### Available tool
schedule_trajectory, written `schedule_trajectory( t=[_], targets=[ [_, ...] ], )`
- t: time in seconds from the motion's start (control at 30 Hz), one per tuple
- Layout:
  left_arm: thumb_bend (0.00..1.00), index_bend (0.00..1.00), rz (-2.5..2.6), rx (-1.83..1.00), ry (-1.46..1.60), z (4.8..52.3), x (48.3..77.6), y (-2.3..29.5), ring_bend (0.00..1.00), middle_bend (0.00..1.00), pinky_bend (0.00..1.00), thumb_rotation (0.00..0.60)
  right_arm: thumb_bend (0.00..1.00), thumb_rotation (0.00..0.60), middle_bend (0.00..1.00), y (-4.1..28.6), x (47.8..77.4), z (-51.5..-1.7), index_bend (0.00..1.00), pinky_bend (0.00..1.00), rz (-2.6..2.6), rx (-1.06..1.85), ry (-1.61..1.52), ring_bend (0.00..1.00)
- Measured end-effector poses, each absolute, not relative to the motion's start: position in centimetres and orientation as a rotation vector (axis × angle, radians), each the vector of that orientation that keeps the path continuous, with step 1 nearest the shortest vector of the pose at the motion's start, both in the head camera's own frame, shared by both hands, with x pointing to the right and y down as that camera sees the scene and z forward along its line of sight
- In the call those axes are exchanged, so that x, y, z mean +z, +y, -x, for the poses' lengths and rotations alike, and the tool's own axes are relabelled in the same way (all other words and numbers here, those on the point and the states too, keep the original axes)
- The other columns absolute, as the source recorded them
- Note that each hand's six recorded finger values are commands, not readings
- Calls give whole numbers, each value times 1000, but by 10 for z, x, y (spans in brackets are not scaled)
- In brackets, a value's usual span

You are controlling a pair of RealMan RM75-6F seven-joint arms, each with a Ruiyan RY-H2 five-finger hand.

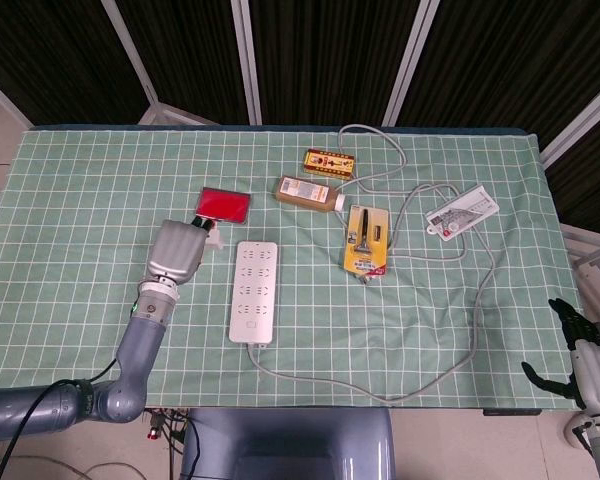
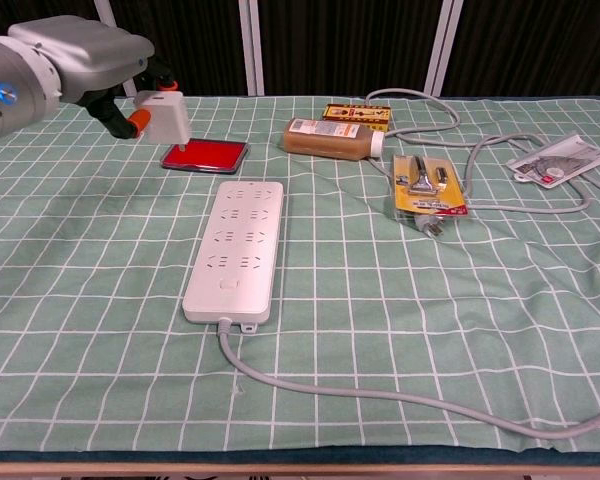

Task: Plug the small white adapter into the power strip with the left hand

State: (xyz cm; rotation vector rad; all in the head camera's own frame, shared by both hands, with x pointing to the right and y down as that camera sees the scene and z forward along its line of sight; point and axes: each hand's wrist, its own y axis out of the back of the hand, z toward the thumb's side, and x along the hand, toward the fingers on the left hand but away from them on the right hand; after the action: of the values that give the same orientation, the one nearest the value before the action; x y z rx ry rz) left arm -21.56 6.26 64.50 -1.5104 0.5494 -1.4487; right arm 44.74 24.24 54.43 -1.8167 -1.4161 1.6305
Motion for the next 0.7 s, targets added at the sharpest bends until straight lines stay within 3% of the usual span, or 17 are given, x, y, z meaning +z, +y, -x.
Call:
schedule_trajectory(
  t=[0.7],
  targets=[
    [725,677,1561,-1469,455,171,678,71,908,799,968,600,338,600,0,241,547,-449,0,0,1834,1640,-1442,0]
  ],
)
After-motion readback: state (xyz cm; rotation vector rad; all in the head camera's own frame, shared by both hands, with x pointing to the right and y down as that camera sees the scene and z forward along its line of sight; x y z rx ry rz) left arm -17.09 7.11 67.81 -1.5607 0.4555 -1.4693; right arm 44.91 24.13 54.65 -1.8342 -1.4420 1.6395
